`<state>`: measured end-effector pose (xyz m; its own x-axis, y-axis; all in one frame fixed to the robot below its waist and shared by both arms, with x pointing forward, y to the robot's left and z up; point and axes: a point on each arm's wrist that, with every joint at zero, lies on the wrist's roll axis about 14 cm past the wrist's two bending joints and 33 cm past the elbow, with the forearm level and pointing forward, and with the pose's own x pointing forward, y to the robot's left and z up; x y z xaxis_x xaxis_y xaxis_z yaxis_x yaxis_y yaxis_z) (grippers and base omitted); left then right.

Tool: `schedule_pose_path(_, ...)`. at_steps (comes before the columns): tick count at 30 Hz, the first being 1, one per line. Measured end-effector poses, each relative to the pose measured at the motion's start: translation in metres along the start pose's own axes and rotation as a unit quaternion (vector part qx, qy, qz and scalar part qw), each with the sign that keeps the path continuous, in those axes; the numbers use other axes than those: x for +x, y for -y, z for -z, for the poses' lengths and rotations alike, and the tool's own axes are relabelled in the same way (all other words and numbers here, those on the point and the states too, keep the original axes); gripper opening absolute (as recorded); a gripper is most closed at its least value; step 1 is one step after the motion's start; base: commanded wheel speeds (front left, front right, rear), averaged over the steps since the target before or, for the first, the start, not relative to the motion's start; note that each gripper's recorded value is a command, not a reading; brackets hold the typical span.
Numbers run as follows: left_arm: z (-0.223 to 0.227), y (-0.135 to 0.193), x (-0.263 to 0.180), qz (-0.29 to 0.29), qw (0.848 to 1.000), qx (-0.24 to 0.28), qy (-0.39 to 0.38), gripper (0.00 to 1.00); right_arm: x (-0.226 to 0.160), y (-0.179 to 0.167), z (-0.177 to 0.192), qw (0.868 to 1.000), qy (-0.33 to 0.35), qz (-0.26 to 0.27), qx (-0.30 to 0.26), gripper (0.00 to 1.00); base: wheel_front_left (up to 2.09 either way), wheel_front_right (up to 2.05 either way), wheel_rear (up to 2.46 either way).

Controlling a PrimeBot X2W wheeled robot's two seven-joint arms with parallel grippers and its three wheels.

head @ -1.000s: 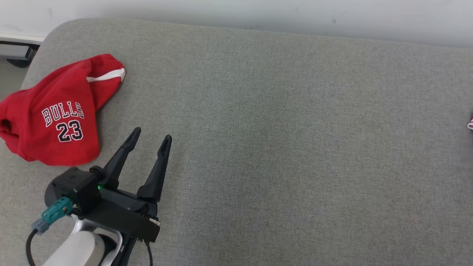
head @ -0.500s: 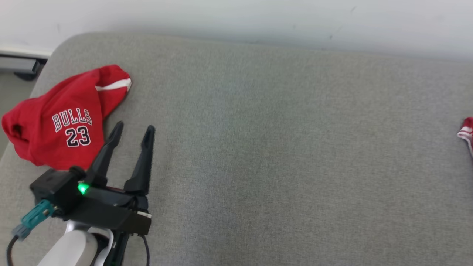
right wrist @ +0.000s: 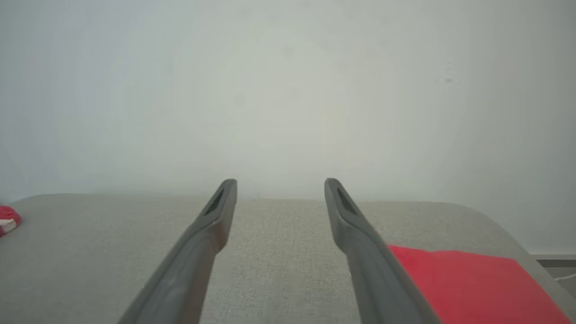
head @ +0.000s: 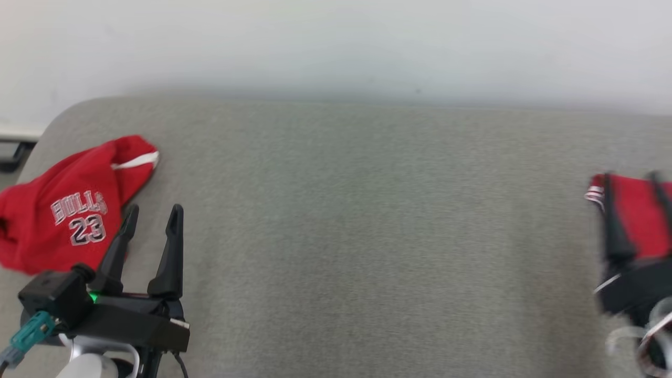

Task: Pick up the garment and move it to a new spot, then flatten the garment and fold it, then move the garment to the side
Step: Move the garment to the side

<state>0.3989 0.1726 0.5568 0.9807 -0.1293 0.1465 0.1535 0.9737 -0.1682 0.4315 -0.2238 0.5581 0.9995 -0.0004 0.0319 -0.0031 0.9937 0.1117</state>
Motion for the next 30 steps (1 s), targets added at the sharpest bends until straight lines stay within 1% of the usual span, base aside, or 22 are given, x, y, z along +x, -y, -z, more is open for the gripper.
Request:
schedule_pose_path(3,0.001,0.008,0.001,0.012,1.000,0.000,0.000,1.00,-0.018,-0.010,-0.002,1.000,-0.006,0.001,0.003,1.00,0.00,0.00,0.00)
schedule_pose_path(7,-0.001,0.018,0.005,0.026,1.000,0.004,0.003,1.00,-0.037,-0.005,-0.007,1.000,-0.006,0.013,-0.003,1.00,0.00,0.00,0.00)
schedule_pose_path(13,0.001,0.020,0.003,0.023,1.000,0.006,0.003,1.00,-0.059,-0.012,0.008,0.999,-0.018,0.002,0.034,1.00,0.00,0.00,0.00)
schedule_pose_path(19,0.010,0.021,-0.012,0.022,1.000,0.006,-0.013,1.00,-0.069,-0.019,0.008,0.998,0.004,-0.006,0.057,1.00,0.00,0.00,0.00)
schedule_pose_path(22,0.012,0.020,-0.017,0.017,1.000,0.002,-0.017,1.00,-0.071,-0.021,0.010,0.998,0.008,-0.009,0.060,1.00,0.00,0.00,0.00)
schedule_pose_path(28,0.008,0.016,-0.025,-0.005,0.999,-0.031,-0.011,1.00,-0.072,-0.031,0.020,0.997,0.008,-0.020,0.078,1.00,0.00,0.00,0.00)
schedule_pose_path(30,0.008,0.015,-0.027,-0.007,0.999,-0.033,-0.010,1.00,-0.071,-0.035,0.024,0.996,0.003,-0.026,0.082,1.00,0.00,0.00,0.00)
